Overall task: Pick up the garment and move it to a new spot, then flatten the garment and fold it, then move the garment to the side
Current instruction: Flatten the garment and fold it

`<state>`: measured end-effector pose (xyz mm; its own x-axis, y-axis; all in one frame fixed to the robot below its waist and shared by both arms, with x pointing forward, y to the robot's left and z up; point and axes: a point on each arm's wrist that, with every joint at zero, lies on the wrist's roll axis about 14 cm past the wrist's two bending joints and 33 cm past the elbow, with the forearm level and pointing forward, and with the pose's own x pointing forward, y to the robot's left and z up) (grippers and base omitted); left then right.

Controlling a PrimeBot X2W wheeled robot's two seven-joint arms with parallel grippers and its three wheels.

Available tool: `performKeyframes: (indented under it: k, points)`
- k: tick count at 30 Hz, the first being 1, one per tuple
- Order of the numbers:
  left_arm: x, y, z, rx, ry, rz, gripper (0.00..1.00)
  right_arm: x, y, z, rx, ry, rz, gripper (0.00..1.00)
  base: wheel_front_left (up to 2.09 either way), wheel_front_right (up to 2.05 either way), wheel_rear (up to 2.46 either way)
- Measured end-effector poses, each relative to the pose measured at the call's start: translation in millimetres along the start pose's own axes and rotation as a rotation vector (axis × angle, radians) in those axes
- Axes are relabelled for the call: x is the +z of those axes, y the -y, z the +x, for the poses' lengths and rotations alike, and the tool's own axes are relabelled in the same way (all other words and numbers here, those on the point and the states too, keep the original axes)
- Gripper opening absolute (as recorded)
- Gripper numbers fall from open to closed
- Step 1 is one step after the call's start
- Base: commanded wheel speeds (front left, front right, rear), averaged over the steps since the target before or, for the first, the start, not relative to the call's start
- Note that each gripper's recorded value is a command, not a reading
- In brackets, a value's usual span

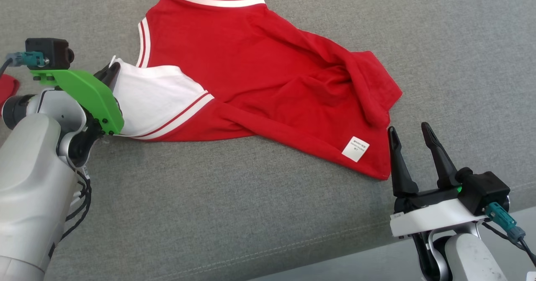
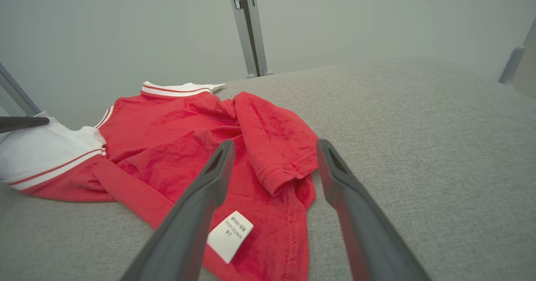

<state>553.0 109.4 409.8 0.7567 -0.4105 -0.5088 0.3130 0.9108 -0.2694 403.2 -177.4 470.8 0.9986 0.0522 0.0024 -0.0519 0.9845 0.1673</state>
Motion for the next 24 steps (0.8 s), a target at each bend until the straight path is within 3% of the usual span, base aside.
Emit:
performKeyframes:
  k: [4,10,14,24]
  points:
    - [7.2,10.7,-12.4,-0.048,0.077,0.019,0.00,3.2,0.1,1.2,0.000,0.011,0.001,1.00,0.00,0.00,0.00]
    - [-19.6,12.9,-46.2,-0.091,0.083,0.018,0.00,4.3,1.6,0.6,-0.004,0.015,0.000,1.00,0.00,0.00,0.00]
    - [-38.5,24.0,-71.9,-0.130,0.102,-0.057,0.00,4.8,-1.4,2.8,0.006,0.019,-0.004,1.00,0.00,0.00,0.00]
    - [-82.2,26.2,-120.3,-0.083,0.101,-0.215,0.00,5.4,-14.2,6.8,0.046,0.014,-0.009,1.00,0.00,0.00,0.00]
